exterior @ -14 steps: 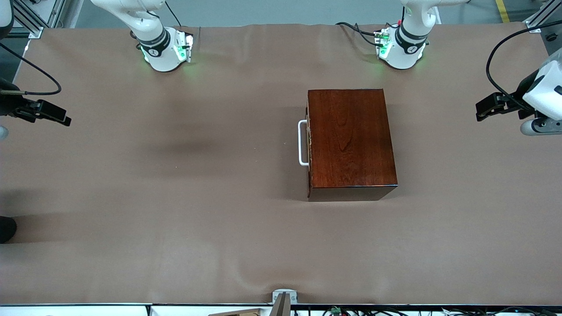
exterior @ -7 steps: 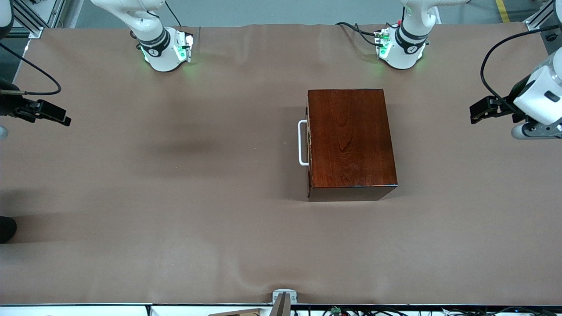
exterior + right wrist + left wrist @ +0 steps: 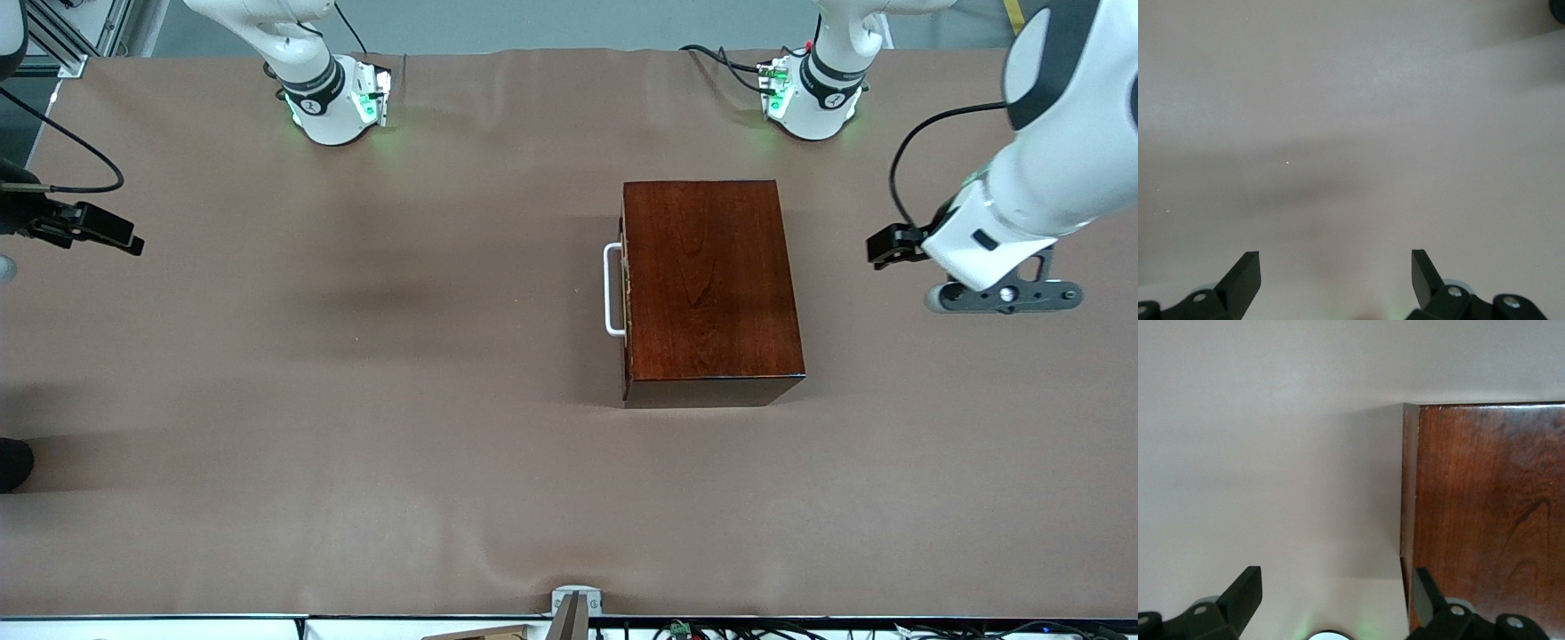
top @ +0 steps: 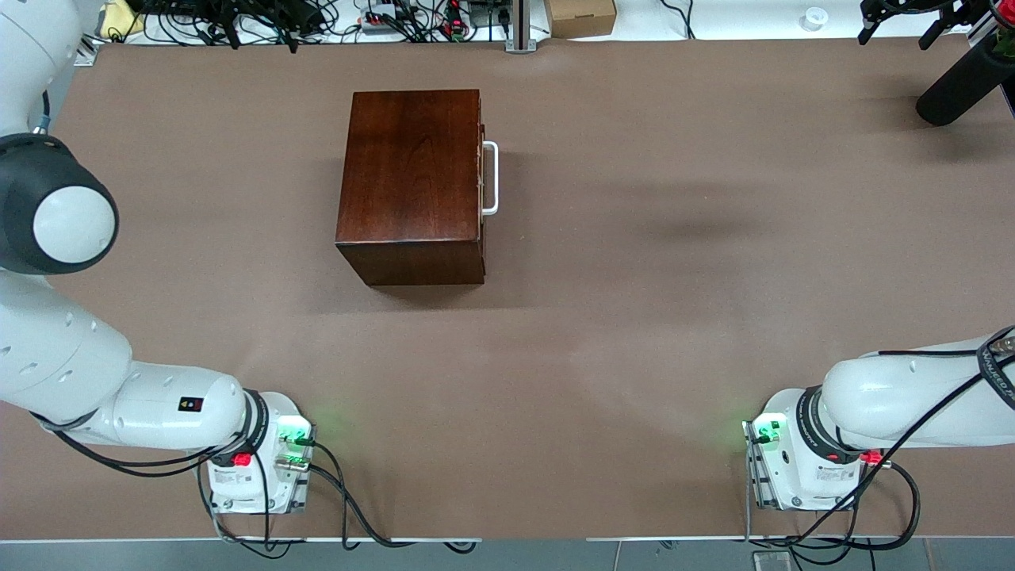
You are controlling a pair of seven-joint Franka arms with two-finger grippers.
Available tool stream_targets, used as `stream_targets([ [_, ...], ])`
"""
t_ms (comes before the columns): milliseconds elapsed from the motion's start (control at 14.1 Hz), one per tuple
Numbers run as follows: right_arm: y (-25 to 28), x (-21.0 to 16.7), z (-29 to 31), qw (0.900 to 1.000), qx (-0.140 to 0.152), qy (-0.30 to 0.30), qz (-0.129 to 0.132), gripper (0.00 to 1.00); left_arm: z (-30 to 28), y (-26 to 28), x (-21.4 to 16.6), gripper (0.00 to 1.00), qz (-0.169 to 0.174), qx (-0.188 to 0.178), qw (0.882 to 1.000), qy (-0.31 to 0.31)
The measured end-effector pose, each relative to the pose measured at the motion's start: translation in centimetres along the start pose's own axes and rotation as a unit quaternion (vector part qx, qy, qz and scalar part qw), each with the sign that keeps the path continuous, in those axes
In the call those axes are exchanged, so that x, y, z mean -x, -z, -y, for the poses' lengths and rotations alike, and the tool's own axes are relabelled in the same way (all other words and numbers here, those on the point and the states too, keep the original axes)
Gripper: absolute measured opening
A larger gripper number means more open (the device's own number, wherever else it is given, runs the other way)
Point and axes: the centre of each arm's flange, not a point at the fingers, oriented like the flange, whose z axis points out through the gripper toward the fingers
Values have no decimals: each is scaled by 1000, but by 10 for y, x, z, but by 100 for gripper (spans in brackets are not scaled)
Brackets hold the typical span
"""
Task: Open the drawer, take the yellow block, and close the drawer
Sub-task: 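Move the left gripper toward the white drawer handle of the box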
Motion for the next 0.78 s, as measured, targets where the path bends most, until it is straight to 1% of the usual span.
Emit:
stream_targets([
  [212,0,0,0,1000,0,0,0,100,-18,-12,-6,100,6,5,1000,-1],
  [495,0,0,0,1000,0,0,0,100,-31,-31,-26,100,-7,22,1000,4],
  [777,0,0,0,1000,0,0,0,100,-50,-37,-29,100,-13,24,999,22],
])
